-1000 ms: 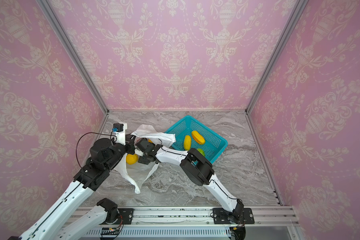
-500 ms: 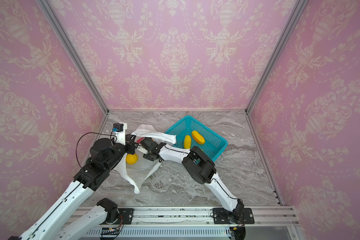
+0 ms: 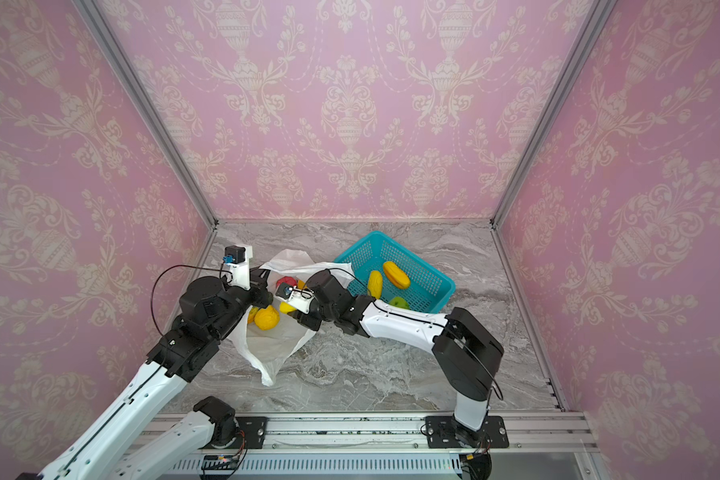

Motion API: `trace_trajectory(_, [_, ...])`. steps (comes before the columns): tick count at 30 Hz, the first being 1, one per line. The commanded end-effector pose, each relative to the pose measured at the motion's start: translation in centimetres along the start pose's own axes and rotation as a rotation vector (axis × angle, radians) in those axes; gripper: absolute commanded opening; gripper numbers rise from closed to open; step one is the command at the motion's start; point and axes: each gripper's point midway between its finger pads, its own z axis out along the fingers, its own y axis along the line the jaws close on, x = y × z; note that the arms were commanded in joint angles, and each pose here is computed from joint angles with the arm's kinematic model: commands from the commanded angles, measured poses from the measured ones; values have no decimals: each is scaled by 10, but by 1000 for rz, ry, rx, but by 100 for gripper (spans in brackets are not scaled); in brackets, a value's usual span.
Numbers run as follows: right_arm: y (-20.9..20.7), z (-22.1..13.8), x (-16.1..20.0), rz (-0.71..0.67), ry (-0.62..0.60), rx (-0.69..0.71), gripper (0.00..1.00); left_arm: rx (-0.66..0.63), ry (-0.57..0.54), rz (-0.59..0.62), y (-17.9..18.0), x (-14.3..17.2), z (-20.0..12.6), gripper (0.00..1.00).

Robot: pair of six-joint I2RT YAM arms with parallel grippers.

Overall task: Untie the knot of the plastic bag and take out the fruit
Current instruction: Pick up the fruit from the plastic bag, then place the fruit in the basket.

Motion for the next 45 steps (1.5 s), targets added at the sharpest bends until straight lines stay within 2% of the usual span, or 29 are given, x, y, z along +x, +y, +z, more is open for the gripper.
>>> trace_trajectory(1, [21,-28,-27,18,-173,-79,30,-24,4,-9,3,-1,-3,0])
trace_trajectory(8, [24,-89,-47,22,-314,-30,23,-31,5,-7,4,-1,-4,0])
trace_trajectory(15, [-11,-163,-47,109,-443,192,20,-31,5,-8,4,-1,-4,0])
trace_trajectory(21, [-78,-220,0,291,-448,521,18,-29,10,-8,4,0,-2,0])
trace_trajectory(26, [-138,-246,55,475,-339,749,19,-32,10,-8,4,0,-2,0])
trace_trajectory(29, [-170,-252,89,622,-270,830,19,-35,11,-7,5,0,-2,0])
trace_trajectory(33, [-199,-234,131,779,-145,841,22,-31,13,-6,4,1,-1,0])
trace_trajectory(35, [-207,-220,146,808,-78,838,25,-29,12,-6,4,1,-2,0])
trace_trajectory(45, [-233,-166,206,889,196,830,27,-31,12,-7,4,1,-1,0])
